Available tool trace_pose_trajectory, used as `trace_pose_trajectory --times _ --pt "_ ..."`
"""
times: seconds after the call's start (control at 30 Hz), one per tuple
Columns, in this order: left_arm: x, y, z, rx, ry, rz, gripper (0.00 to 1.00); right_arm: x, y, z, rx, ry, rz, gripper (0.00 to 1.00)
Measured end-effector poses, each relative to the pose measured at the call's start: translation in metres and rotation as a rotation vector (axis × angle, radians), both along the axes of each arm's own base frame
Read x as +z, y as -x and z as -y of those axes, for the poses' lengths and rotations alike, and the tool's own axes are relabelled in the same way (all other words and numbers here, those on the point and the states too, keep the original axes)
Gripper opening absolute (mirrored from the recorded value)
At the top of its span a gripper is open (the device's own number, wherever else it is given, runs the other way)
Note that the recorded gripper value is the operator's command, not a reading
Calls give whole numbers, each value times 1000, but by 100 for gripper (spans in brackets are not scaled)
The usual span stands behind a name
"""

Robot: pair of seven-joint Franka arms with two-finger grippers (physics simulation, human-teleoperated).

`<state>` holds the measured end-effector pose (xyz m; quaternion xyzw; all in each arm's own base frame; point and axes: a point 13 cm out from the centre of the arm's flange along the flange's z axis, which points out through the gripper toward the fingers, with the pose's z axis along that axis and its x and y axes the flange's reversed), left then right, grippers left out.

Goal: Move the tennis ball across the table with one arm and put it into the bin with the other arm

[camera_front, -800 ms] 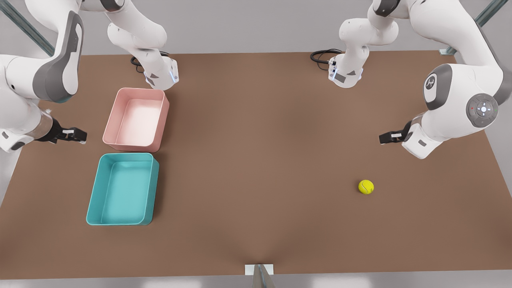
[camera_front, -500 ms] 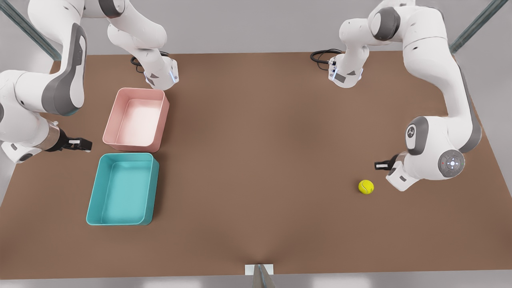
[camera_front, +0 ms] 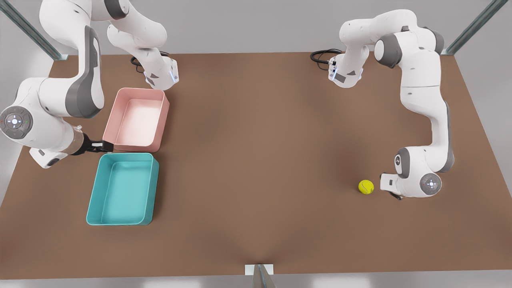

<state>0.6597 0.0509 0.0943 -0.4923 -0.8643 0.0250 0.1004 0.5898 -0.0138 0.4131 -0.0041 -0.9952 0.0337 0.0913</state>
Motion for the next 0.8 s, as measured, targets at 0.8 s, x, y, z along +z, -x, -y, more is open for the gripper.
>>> trace_pose_trajectory --times 0.8 --pt "-39 14 -3 -748 21 -34 21 -10 -2 0 -50 -11 -12 100"
